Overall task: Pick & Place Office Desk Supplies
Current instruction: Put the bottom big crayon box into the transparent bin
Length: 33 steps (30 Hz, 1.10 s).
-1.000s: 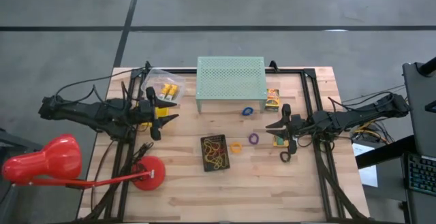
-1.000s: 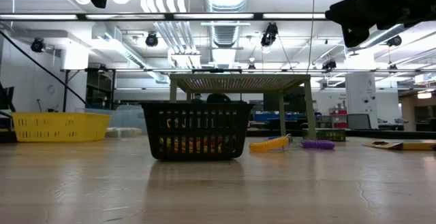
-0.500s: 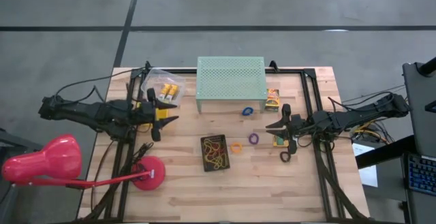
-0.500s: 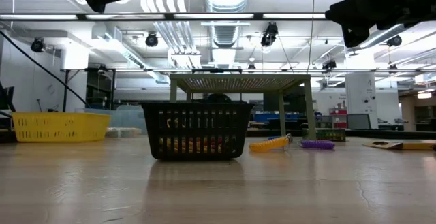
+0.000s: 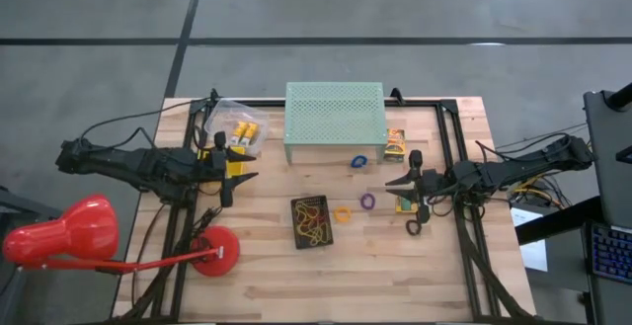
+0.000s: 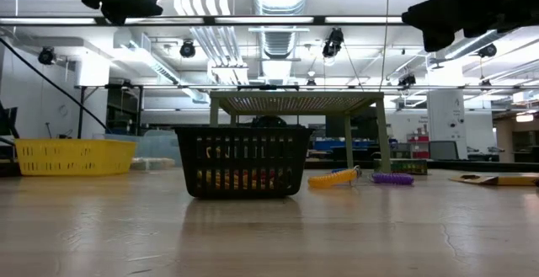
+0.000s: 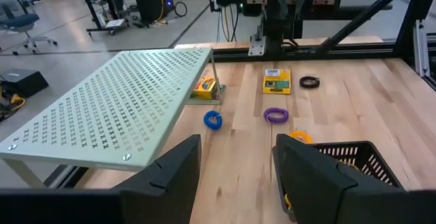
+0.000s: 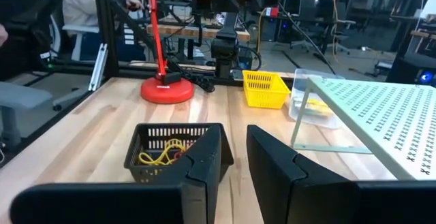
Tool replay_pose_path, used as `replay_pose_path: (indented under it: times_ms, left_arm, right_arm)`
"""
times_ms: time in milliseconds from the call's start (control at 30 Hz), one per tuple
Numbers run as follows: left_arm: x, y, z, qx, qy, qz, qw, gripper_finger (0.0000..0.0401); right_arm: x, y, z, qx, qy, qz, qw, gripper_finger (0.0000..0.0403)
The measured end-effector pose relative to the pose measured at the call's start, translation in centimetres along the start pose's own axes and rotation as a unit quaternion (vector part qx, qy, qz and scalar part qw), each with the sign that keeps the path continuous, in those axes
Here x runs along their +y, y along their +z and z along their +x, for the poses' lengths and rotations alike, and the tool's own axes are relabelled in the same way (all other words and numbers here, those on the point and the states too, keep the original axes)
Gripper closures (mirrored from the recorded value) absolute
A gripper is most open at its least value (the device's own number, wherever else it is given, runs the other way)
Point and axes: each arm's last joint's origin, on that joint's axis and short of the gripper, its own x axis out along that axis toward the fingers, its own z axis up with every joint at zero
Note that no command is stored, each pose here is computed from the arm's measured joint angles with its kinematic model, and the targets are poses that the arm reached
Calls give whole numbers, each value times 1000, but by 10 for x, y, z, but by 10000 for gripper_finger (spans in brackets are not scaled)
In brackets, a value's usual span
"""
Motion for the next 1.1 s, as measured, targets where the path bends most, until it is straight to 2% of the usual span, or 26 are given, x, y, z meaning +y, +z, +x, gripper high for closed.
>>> replay_pose_path:
  times_ms: [333, 567, 800, 933, 1100]
  left_arm:
    - [0, 0, 0, 2, 0, 1, 1000, 208]
    - [0, -5, 0, 25, 0, 8, 1000, 208]
    - [0, -6, 0, 27, 0, 10, 1000, 208]
    - [0, -6, 0, 27, 0, 10, 1000, 208]
    - [0, -6, 0, 27, 0, 10, 1000, 208]
  right_arm:
    - [0, 0, 0, -2, 0, 10, 1000, 335]
    - [0, 9, -1, -48, 4, 113, 992, 335]
    - [-1, 17, -2, -88, 4, 137, 987, 335]
    - [-2, 16, -1, -85, -9, 126, 988, 335]
    - [-2, 24, -3, -124, -4, 145, 982, 335]
